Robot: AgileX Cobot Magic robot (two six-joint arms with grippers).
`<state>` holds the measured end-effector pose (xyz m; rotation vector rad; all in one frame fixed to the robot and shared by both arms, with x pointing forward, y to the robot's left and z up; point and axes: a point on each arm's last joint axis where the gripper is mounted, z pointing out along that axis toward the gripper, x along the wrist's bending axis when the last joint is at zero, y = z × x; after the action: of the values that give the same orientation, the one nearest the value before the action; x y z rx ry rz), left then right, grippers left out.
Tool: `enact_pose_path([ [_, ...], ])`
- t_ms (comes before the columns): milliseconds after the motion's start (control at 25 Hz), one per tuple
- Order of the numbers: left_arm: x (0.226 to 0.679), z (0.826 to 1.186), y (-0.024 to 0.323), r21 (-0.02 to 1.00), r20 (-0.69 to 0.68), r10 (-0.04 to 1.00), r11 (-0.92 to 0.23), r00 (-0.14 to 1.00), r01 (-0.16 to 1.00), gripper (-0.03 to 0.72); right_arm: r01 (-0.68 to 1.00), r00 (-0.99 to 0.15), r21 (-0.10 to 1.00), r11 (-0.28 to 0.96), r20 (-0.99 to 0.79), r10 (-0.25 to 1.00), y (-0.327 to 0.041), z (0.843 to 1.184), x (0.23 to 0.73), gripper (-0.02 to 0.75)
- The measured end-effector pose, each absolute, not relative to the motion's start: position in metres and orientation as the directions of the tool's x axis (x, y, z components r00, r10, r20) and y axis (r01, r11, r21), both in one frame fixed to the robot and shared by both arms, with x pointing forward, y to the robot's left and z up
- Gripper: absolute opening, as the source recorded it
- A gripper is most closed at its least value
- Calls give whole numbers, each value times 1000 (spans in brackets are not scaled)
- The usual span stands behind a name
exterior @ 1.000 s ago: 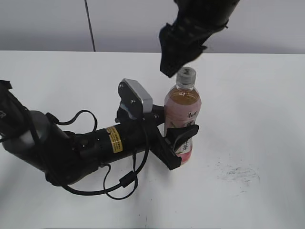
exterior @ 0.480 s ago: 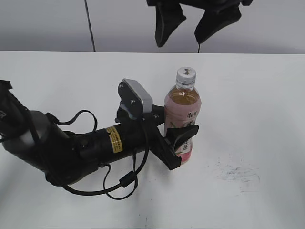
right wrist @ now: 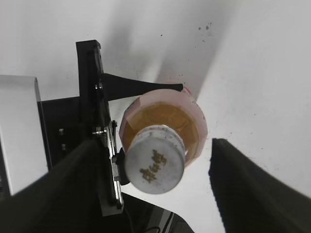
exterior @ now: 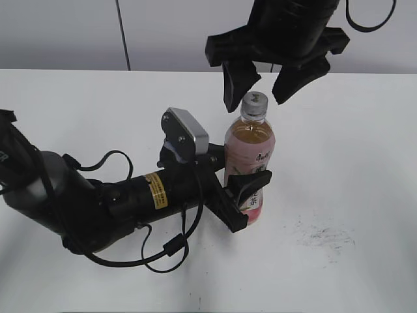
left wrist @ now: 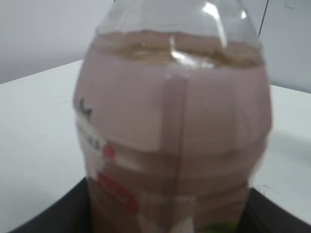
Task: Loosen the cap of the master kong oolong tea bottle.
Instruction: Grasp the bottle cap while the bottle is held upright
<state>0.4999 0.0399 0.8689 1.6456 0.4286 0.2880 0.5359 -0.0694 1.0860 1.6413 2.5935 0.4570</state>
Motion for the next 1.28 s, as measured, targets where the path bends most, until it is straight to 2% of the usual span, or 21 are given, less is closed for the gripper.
enact_pose_path([
  [200, 500, 869, 40, 991, -62, 439, -82, 897, 108, 382, 878, -439, 266, 397, 124, 890, -69, 1086, 536, 335],
  [280, 500, 869, 40, 991, -62, 439, -82, 897, 108, 382, 878, -439, 267, 397, 123, 890, -70, 1086, 536, 281],
  [440, 500, 869, 40, 991, -62, 438, -81, 897, 108, 382, 861, -472, 271, 430, 113, 874, -70, 1086, 536, 274],
  [600, 500, 869, 40, 991, -62, 438, -81, 897, 108, 382, 784, -592, 284, 552, 72, 803, -70, 1086, 536, 273],
  [800, 500, 869, 40, 991, -62, 438, -81, 897, 108, 382, 524, -831, 292, 800, -32, 556, -69, 1086, 536, 273],
  [920, 500, 869, 40, 991, -62, 438, -81, 897, 108, 382, 298, -936, 274, 914, -105, 337, -69, 1086, 536, 272],
  [1160, 500, 869, 40, 991, -62, 438, -81, 897, 108, 382, -102, -977, 210, 972, -206, -58, -69, 1086, 536, 272],
  [1280, 500, 869, 40, 991, -62, 438, -82, 897, 108, 382, -213, -959, 185, 959, -228, -169, -69, 1086, 536, 272],
])
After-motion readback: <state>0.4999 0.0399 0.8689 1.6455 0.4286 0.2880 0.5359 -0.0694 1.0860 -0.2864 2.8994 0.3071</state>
